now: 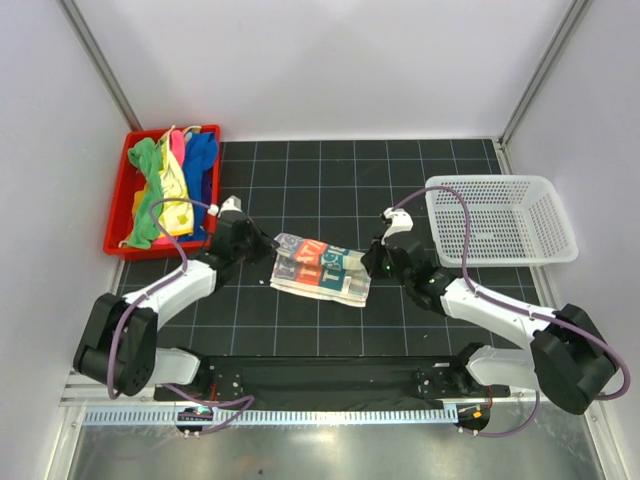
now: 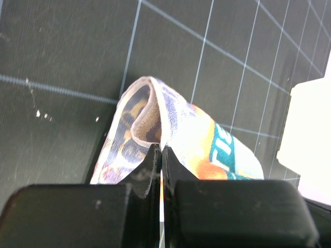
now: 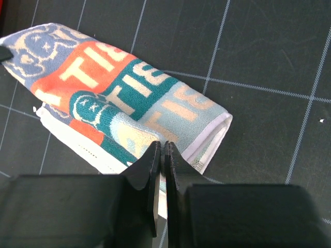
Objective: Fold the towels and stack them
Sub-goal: Fold the towel
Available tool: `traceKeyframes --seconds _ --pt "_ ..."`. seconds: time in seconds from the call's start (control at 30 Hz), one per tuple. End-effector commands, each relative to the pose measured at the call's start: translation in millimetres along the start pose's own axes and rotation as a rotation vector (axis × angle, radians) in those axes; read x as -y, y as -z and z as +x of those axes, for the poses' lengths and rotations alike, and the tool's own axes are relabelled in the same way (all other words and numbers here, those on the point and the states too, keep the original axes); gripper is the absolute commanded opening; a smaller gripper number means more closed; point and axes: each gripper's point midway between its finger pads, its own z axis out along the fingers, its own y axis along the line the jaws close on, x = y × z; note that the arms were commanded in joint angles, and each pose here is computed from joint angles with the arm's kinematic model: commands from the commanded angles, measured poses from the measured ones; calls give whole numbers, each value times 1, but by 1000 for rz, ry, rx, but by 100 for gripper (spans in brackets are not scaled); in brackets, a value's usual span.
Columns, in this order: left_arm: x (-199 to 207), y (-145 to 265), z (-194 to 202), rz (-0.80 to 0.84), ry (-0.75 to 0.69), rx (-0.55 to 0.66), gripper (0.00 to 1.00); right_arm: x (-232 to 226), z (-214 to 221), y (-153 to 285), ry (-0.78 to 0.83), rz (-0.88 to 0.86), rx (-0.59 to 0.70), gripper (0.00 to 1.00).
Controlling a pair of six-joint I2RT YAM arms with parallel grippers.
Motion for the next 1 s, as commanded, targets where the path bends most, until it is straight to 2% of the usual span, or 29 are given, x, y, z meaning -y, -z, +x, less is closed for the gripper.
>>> traceKeyframes --seconds 0.0,0.37,0.97 --pt "3 10 8 26 -22 -16 0 -3 -1 7 -23 -17 17 8" --pt "-9 15 27 5 -34 -42 0 -8 15 13 -32 -46 -14 8" --pt "-3 30 19 20 -40 -14 0 -21 -8 30 -25 -84 32 8"
